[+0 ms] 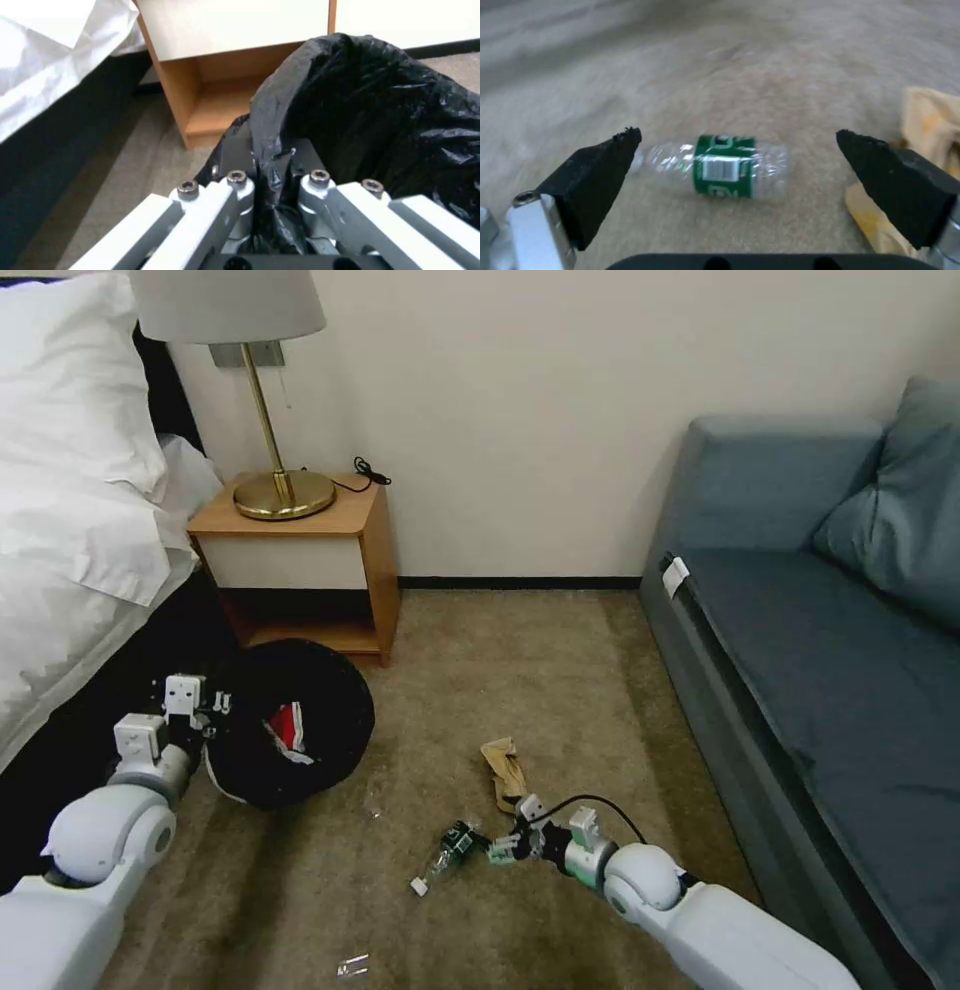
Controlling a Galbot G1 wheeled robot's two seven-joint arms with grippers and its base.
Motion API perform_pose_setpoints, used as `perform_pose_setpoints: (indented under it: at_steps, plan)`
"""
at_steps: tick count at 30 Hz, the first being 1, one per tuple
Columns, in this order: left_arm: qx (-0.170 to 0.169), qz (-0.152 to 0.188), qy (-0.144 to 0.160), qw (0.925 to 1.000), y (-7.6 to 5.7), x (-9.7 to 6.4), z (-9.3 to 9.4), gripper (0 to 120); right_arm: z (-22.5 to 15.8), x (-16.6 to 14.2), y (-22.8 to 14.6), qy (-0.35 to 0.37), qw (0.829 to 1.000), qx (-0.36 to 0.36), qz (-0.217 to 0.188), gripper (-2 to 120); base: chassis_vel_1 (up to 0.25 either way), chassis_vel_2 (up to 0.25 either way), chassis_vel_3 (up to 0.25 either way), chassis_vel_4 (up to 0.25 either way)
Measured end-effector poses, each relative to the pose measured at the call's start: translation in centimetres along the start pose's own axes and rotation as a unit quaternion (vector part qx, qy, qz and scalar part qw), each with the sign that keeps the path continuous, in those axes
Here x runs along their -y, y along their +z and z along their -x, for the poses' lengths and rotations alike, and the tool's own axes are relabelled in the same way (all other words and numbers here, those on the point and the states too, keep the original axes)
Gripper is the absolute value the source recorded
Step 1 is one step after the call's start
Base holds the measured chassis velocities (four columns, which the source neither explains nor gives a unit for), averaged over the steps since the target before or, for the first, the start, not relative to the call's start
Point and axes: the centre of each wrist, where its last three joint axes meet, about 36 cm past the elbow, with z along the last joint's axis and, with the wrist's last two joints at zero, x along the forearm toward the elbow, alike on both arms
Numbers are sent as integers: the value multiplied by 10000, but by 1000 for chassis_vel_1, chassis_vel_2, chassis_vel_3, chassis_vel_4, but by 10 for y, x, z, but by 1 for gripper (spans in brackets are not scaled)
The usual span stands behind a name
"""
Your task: Pick up the trash bin, then pick up the garbage on the floor and place it into the trash bin.
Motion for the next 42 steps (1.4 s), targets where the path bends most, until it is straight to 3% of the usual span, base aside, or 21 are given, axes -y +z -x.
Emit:
perform_pose_setpoints:
  at_steps: [4,6,12,16,19,28,42]
  plan:
    - [10,-32,-27,10000,5,1,-3,6,4,9,-7,-293,9989,-43,-353,100,0,0,0,0]
    - [9,-56,-40,10000,8,3,-4,6,14,16,-15,-629,9954,-65,-717,100,0,0,0,0]
    - [3,-43,-59,10000,12,3,-4,6,35,20,-21,-1140,9876,-168,-1064,100,0,0,0,0]
    - [-8,-34,-135,9999,14,-5,-3,6,50,21,-22,-1480,9787,-267,-1400,100,0,0,0,0]
    - [-5,-30,-140,9999,14,-7,-3,6,54,20,-22,-1517,9776,-270,-1436,100,0,0,0,0]
    - [4,-7,-173,9999,14,-16,-9,6,120,6,-17,-1877,9674,-196,-1690,100,0,0,0,0]
    - [-59,-16,-216,9997,29,-24,-22,6,128,29,17,-1753,9690,-526,-1660,100,0,0,0,0]
